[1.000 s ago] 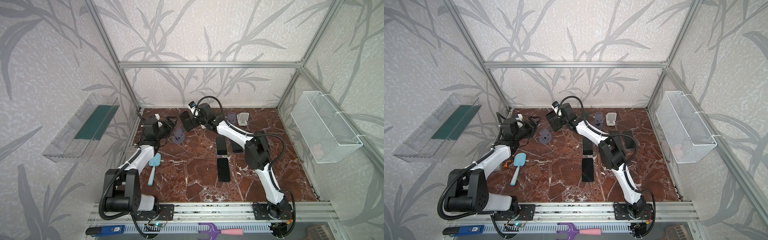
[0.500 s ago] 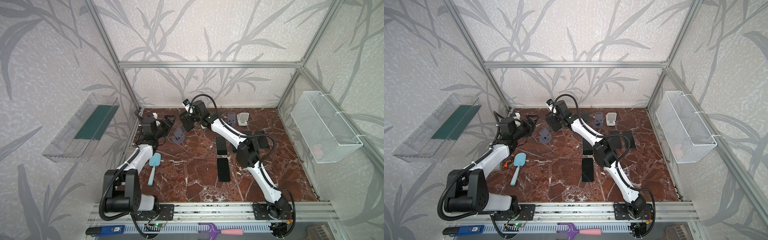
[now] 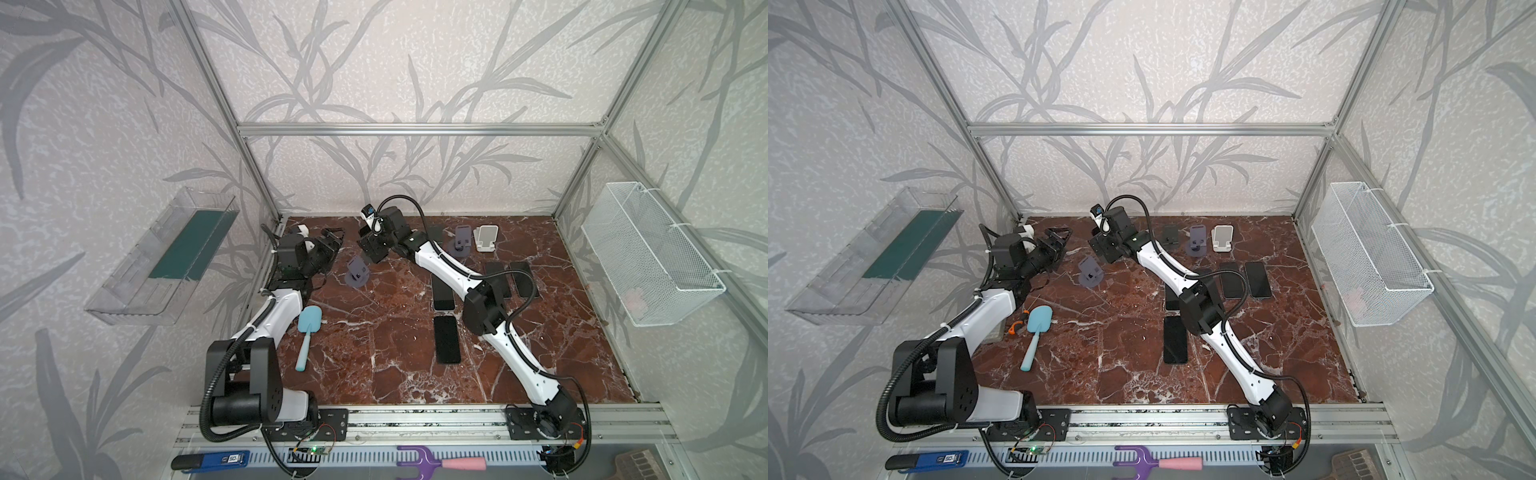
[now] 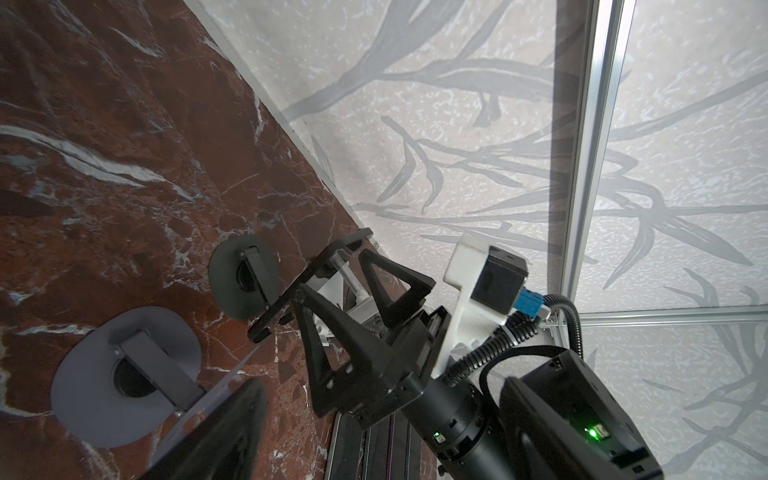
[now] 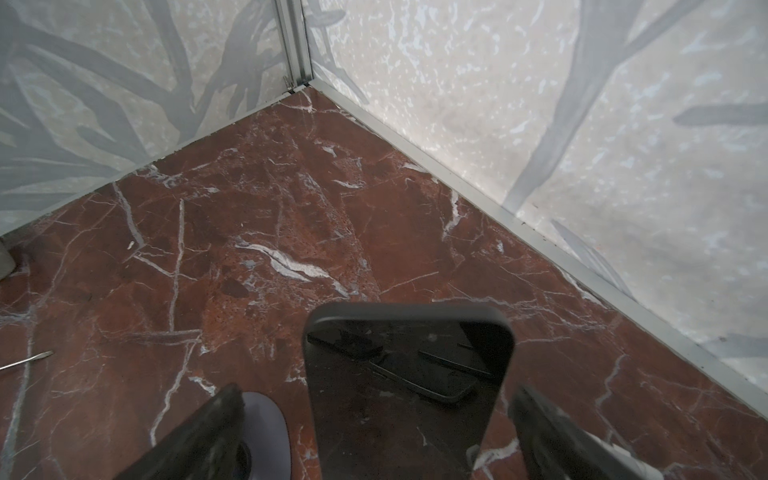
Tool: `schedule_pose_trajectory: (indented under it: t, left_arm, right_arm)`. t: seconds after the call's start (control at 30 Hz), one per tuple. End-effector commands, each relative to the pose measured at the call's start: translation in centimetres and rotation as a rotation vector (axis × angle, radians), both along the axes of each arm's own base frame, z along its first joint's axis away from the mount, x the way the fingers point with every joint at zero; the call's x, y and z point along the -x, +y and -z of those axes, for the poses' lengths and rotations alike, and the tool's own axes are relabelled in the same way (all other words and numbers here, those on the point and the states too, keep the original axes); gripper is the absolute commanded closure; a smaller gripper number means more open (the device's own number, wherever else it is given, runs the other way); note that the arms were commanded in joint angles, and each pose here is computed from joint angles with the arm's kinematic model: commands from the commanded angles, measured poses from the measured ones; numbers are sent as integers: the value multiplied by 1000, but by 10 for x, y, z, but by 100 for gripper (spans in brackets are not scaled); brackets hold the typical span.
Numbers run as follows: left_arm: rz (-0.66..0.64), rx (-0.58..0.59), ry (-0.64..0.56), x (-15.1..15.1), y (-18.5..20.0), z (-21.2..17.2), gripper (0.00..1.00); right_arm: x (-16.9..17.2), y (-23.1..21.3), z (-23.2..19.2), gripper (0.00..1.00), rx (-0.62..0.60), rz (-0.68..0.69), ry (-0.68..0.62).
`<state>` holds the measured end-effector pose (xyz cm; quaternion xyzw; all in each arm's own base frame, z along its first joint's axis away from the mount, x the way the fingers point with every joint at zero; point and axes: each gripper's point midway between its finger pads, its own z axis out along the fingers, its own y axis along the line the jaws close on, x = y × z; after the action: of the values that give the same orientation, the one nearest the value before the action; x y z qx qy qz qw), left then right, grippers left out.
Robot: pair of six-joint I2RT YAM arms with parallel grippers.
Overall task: Remove the phone from the phone stand
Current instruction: 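Close the right gripper on the standing phone's top edge and lift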
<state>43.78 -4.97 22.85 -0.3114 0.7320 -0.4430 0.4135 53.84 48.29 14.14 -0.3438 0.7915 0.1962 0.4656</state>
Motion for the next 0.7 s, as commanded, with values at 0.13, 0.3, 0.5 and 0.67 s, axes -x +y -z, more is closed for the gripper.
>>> schedule_pose_trajectory:
  t: [0.13, 0.3, 0.5, 0.67]
  left_arm:
    - [11, 14, -57, -1, -2, -18, 12]
    - [10, 14, -56, -2, -1, -18, 12]
    - [8, 19, -46, -3, -1, -13, 13]
    - [15, 40, -46, -5, -1, -11, 12]
  right_arm:
    - [-4, 4, 9, 4, 5, 9, -17]
    - [-10, 4, 10, 8, 5, 21, -41]
    - [-14, 5, 13, 11, -21, 18, -38]
    - [-11, 8, 13, 15, -36, -6, -30]
